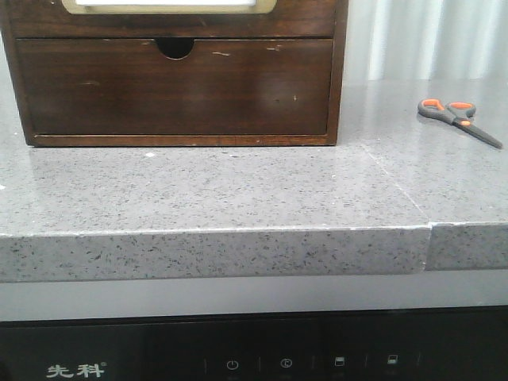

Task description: Put scissors in drawer with both arms

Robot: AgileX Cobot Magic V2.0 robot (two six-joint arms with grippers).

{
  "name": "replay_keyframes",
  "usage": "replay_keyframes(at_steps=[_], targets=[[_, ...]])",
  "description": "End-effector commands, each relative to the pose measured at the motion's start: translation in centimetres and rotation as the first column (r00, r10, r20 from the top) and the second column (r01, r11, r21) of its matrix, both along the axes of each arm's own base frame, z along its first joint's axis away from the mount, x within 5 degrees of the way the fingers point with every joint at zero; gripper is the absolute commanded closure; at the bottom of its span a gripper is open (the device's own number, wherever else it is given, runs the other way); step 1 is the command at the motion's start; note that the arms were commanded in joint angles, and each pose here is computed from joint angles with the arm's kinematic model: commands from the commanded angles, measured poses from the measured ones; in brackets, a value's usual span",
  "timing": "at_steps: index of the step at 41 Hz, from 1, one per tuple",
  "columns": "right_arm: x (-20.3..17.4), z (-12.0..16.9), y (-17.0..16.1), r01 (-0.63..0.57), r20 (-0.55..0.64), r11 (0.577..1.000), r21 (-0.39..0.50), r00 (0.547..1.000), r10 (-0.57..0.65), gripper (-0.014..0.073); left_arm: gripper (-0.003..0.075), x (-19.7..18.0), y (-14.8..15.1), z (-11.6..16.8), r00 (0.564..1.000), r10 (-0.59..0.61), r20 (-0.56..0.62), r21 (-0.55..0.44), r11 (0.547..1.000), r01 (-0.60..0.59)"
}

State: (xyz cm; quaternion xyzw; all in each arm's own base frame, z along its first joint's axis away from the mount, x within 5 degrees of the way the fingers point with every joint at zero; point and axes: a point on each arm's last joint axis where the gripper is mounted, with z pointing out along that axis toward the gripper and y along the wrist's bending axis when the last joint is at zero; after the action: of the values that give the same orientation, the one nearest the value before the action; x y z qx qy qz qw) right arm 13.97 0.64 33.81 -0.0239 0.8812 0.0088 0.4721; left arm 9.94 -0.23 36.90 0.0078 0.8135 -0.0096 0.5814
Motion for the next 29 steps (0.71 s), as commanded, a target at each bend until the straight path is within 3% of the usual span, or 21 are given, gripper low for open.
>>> replay_keyframes(at_steps=[1,5,11,17,21,25,29], targets=[[0.4,1.6,-0.2,0.006,0.102,1.0,-0.021,0.995,-0.004,0.011,0.0267,0.3,0.0,1.5,0.995,0.005,0.104,-0.02,1.0,-0.003],[0.3,1.6,-0.2,0.007,0.101,1.0,-0.03,0.995,-0.004,0.0094,0.018,0.4,0.0,1.6,0.994,0.006,0.113,-0.02,1.0,-0.004],[0.3,1.6,-0.2,0.007,0.101,0.999,-0.031,0.995,-0.004,0.0095,0.0199,1.0,-0.2,1.5,0.994,-0.002,0.109,-0.064,0.998,0.009],[0.4,1.6,-0.2,0.007,0.102,0.999,-0.031,0.995,-0.004,0.0095,0.0199,3.0,-0.7,0.8,0.999,-0.02,0.05,-0.189,0.982,0.029],[0.4,1.6,-0.2,0.007,0.102,0.999,-0.031,0.995,-0.004,0.0095,0.0199,4.9,-1.3,0.0,0.999,-0.039,-0.013,-0.319,0.947,0.033],[0.3,1.6,-0.2,0.007,0.101,0.999,-0.031,0.995,-0.004,0.0095,0.0199,6.9,-1.9,-1.0,0.994,-0.062,-0.087,-0.473,0.881,0.013],[0.3,1.6,-0.2,0.007,0.099,0.999,-0.031,0.995,-0.004,0.0095,0.0204,8.5,-2.4,-1.9,0.986,-0.101,-0.131,-0.546,0.838,0.013]])
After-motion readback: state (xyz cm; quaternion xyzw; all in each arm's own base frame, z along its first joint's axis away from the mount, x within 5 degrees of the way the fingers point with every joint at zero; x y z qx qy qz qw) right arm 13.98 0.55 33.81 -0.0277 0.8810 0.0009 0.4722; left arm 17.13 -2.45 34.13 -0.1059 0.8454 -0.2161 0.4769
